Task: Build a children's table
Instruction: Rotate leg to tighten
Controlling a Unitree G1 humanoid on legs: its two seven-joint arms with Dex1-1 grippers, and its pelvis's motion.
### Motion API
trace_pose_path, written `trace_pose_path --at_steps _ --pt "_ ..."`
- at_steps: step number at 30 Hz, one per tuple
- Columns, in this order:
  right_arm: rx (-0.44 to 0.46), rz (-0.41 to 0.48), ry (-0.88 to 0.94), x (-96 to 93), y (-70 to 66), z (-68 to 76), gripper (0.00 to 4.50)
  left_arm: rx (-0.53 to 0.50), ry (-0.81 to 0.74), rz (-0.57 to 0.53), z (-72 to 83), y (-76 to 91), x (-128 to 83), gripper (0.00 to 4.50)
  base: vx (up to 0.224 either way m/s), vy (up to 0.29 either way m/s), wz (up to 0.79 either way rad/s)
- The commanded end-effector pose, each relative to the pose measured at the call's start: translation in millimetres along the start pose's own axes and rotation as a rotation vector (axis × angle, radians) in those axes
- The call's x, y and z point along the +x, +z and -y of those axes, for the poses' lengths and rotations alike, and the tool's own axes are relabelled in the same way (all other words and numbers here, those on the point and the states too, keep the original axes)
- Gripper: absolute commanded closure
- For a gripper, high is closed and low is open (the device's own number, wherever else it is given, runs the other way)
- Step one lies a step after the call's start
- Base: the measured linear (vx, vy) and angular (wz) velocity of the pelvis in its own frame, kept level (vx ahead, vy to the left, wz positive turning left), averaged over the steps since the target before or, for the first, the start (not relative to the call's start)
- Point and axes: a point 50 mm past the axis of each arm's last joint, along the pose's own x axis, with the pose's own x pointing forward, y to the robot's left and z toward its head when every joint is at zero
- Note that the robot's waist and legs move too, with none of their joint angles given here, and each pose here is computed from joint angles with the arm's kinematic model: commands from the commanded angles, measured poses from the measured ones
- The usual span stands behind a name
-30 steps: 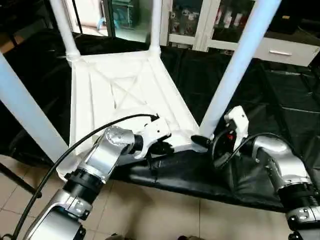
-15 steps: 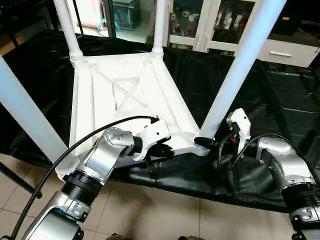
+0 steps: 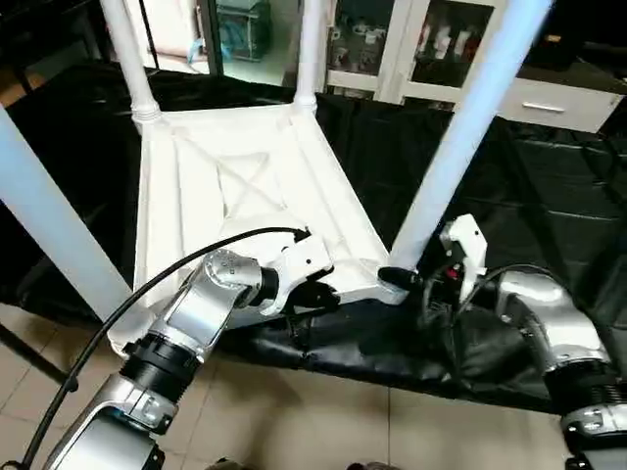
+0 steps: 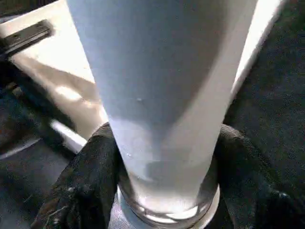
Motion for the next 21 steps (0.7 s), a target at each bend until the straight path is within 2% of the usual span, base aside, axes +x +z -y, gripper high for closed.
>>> trace_pose_path --at_steps 1,4,5,7,10,15,18,21 --pt "0.074 -0.044 -0.191 -1.7 -14.7 4.8 2.0 -0.003 0.027 0.055 -3.0 16.8 10 4.5 0.0 0.0 0.0" --pt "0.117 -0.036 -0.276 4.3 -16.9 2.5 2.01 -0.019 0.09 0.048 -9.3 21.6 16 4.5 0.0 0.0 0.0" --pt "0.168 -0.044 -0.418 10.7 -20.6 2.4 2.01 -0.055 0.179 0.029 -16.9 27.7 23 4.5 0.0 0.0 0.0" --pt "0.183 -0.051 -0.465 12.2 -22.0 2.6 2.01 -0.068 0.205 0.023 -18.8 29.5 25 4.5 0.0 0.0 0.0" --pt "0.242 -0.032 -0.697 24.4 -24.1 -3.0 2.01 -0.095 0.329 0.029 -26.3 45.6 40 4.5 0.0 0.0 0.0" --pt "0.205 -0.036 -0.654 40.7 -21.0 -18.5 2.01 -0.08 0.338 0.045 -24.9 54.5 47 4.5 0.0 0.0 0.0" --pt "0.173 0.023 -0.608 44.2 -10.7 -23.0 2.01 -0.071 0.341 0.035 -27.0 50.2 46 4.5 0.0 0.0 0.0" --pt "0.156 0.054 -0.588 44.3 -5.9 -24.2 2.01 -0.06 0.339 0.028 -28.5 47.0 45 4.5 0.0 0.0 0.0"
